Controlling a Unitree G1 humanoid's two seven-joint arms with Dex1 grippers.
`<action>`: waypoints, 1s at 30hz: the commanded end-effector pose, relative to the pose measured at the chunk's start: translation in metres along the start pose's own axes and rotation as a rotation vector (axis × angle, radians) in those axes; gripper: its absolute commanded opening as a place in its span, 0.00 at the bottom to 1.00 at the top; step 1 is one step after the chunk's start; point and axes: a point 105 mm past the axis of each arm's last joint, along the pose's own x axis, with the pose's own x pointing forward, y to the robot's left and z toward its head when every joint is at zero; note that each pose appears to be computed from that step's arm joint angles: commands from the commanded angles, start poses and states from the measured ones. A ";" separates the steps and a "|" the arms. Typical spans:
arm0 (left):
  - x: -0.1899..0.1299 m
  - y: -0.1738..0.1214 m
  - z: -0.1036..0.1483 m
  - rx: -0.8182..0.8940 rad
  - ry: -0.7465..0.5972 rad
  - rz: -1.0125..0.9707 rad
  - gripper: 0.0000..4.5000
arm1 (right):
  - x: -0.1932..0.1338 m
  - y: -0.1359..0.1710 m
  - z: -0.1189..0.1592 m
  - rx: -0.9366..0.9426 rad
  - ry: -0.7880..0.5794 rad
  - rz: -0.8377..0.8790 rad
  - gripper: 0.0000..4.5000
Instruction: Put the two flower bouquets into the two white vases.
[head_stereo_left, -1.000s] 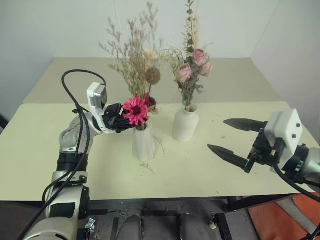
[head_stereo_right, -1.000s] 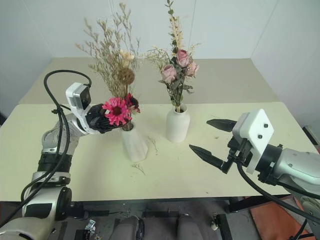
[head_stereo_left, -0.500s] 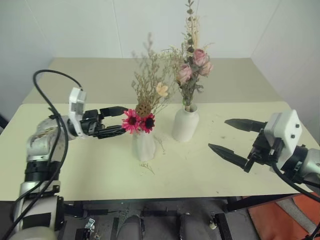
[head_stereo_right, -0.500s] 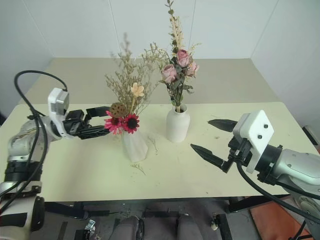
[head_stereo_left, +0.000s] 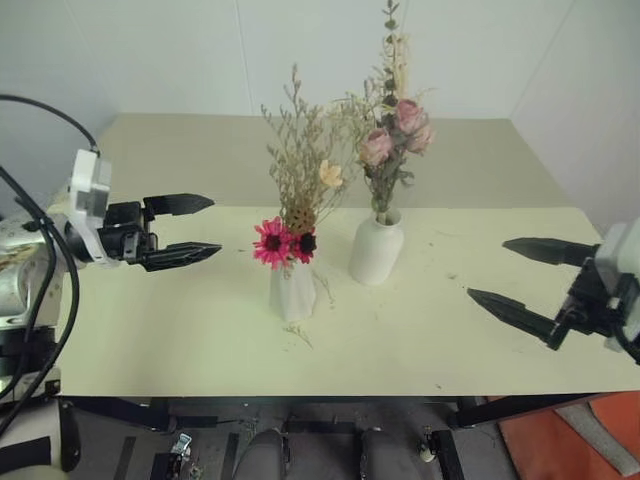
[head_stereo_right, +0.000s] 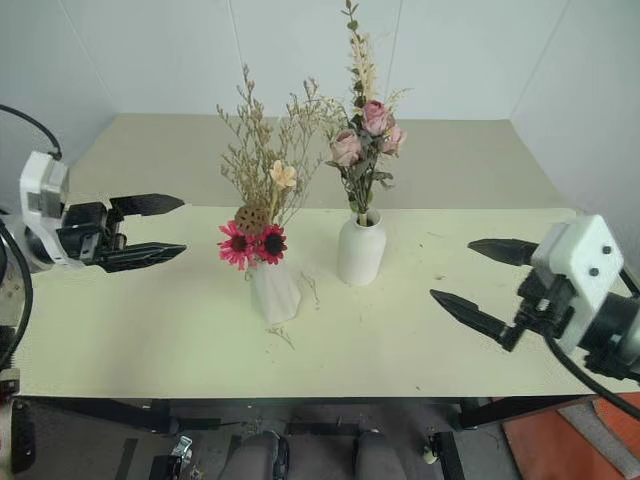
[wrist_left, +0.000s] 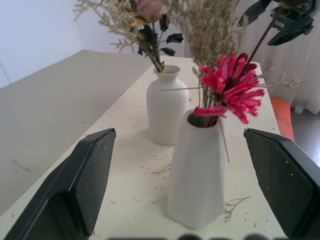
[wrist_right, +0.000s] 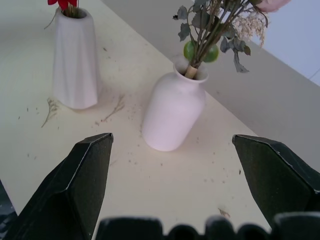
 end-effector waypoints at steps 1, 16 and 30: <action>0.003 -0.011 0.004 0.003 0.044 -0.097 1.00 | -0.017 -0.005 0.006 -0.039 0.009 -0.019 1.00; 0.011 0.001 0.005 -0.055 0.117 -0.172 1.00 | -0.033 -0.001 0.000 -0.077 0.086 0.066 1.00; 0.012 0.009 -0.001 -0.064 0.122 -0.167 1.00 | -0.030 -0.004 0.003 -0.102 0.090 0.074 1.00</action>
